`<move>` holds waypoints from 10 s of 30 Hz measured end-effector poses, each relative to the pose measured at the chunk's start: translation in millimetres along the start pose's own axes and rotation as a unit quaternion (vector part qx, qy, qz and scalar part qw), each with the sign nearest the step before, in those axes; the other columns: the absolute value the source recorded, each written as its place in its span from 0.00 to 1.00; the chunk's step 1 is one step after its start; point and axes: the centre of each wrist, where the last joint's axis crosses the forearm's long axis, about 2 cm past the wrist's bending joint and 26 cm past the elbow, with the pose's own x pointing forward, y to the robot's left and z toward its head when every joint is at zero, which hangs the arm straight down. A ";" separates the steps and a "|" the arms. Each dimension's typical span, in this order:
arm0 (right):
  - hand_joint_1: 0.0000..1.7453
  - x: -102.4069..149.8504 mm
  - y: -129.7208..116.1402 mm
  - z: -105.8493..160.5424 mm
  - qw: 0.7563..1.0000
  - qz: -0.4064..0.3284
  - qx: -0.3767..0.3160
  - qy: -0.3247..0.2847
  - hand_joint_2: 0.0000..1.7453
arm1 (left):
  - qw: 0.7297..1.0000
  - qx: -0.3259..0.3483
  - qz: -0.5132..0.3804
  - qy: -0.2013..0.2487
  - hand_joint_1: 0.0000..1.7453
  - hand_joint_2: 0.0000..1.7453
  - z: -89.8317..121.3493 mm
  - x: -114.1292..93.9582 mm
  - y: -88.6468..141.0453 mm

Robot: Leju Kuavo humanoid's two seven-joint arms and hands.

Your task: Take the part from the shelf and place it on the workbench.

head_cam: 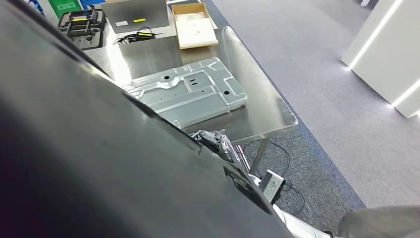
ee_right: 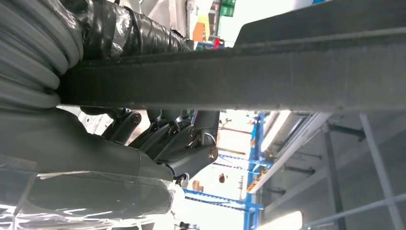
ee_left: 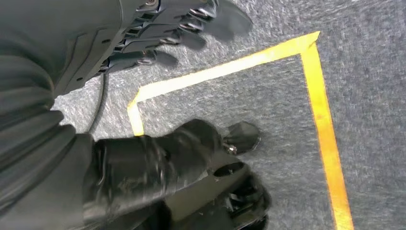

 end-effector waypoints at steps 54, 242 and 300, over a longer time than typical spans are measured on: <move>1.00 -58.3 -155.4 -41.9 0.662 0.679 0.071 0.310 1.00 | 0.998 -0.027 -0.041 -0.031 0.00 1.00 -12.3 68.3 -23.1; 0.00 -34.8 -12.1 -3.0 0.981 0.112 -0.113 0.109 0.00 | 0.997 0.044 0.060 0.010 0.00 0.00 -6.7 29.9 -5.6; 0.00 -46.3 -1.5 -6.5 0.979 0.130 -0.069 0.138 0.00 | 0.999 0.026 0.047 0.001 0.00 0.00 -3.1 14.6 -9.8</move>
